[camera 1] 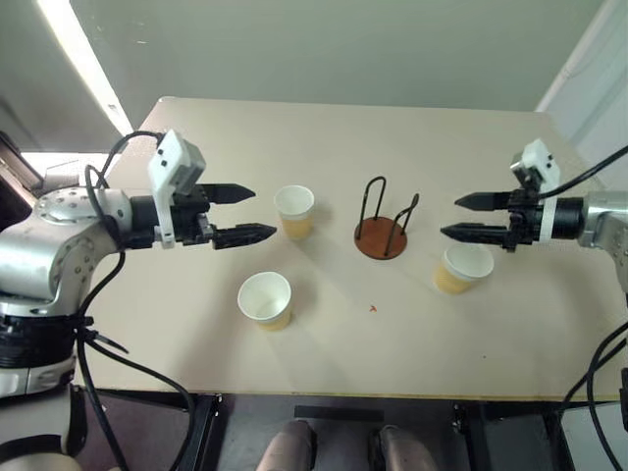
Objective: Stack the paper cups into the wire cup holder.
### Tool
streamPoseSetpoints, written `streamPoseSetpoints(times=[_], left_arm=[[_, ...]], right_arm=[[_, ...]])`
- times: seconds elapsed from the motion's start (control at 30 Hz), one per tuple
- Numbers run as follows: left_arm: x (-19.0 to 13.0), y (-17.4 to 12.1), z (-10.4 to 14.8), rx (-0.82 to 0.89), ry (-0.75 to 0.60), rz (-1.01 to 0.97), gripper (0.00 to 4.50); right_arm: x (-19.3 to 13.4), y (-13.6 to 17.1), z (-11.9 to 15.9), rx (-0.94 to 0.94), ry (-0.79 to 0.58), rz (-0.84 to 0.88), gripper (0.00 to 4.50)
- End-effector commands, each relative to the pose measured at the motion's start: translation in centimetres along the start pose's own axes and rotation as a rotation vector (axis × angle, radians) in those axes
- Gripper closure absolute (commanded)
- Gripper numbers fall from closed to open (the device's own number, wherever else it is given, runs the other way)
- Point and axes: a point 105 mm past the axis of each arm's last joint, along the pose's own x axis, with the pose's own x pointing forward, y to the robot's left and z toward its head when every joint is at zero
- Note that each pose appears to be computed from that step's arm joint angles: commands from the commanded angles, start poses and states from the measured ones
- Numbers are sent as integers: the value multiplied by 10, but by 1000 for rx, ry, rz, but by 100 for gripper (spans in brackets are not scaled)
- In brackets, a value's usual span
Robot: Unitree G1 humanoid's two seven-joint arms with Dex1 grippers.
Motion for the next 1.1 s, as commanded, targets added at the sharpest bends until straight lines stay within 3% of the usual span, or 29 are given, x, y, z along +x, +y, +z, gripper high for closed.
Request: streamPoseSetpoints(times=[0.03, 0.53, 1.1], left_arm=[[-5, 0, 11, 44, -16, -5, 1], [-5, 0, 12, 44, -21, -24, 1], [-7, 1, 13, 47, -28, -7, 1]], right_arm=[[-3, 6, 10, -33, -13, 0, 20], [32, 20, -1, 59, 14, 14, 20], [77, 19, -3, 30, 6, -31, 20]])
